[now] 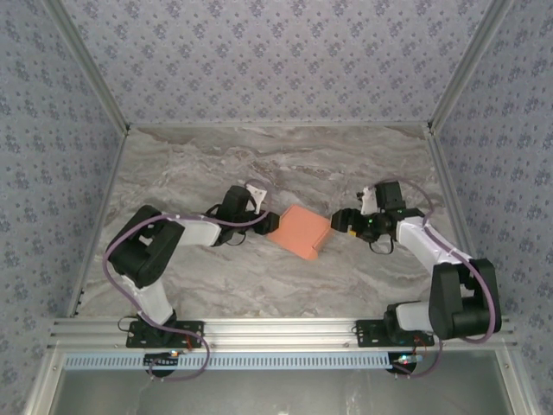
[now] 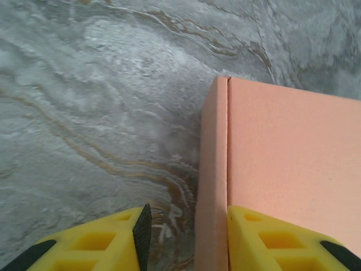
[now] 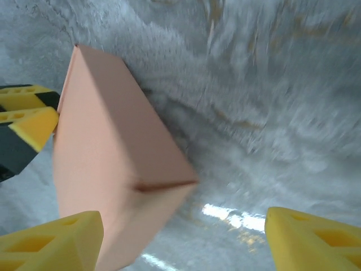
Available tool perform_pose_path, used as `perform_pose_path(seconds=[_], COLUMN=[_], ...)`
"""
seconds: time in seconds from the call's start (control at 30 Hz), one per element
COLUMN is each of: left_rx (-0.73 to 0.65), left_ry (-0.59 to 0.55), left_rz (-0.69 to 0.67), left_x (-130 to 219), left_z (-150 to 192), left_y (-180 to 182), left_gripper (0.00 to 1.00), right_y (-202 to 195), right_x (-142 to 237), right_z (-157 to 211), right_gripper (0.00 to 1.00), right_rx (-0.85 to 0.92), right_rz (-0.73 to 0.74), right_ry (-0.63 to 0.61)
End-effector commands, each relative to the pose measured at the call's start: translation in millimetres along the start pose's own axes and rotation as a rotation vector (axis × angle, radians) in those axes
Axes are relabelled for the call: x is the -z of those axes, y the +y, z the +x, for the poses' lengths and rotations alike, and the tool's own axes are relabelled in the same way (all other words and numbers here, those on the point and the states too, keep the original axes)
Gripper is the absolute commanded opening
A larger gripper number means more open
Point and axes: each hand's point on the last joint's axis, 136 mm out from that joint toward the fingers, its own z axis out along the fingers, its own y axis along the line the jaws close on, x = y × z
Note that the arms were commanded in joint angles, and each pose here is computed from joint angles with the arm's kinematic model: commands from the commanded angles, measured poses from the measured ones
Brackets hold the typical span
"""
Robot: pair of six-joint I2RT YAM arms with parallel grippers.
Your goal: Fold the paper box
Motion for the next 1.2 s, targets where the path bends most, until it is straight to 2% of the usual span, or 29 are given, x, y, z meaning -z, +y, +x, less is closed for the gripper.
perform_pose_path(seconds=[0.0,0.13,0.2,0.4,0.57,0.77,0.9,0.97,1.17], left_rx=[0.102,0.087,0.078,0.033,0.011,0.011,0.031,0.043,0.132], left_ry=[0.078,0.079,0.070,0.038,0.025,0.011,0.000,-0.017,-0.082], left_rz=[-0.035,-0.031,-0.019,-0.005,-0.017,-0.016,-0.027,-0.016,0.076], left_x=[-1.4,-0.2,1.1,7.4,13.3,15.1,19.0,22.2,22.5], left_z=[31.2,28.0,24.1,7.0,-1.0,-10.1,-14.6,-19.0,-40.3], left_y=[24.4,22.2,18.2,6.3,5.4,3.8,5.7,2.5,-15.6], left_gripper=[0.40,0.40,0.40,0.42,0.43,0.46,0.47,0.49,0.51], right_y=[18.1,31.4,38.3,49.2,50.1,33.6,11.6,5.7,27.1], right_x=[-8.3,-16.9,-15.6,-0.3,3.9,2.7,7.0,6.1,-28.8], right_z=[-0.4,-8.3,-15.9,-32.2,-36.6,-65.4,-84.2,-90.7,-96.0], right_gripper=[0.79,0.87,0.87,0.86,0.86,0.84,0.84,0.84,0.78], right_rx=[-0.182,-0.267,-0.279,-0.237,-0.053,0.148,0.226,0.252,0.242], right_rz=[-0.181,-0.275,-0.296,-0.241,-0.102,0.060,0.245,0.285,0.105], right_ry=[0.027,0.040,0.019,-0.024,-0.015,-0.061,-0.055,-0.042,0.061])
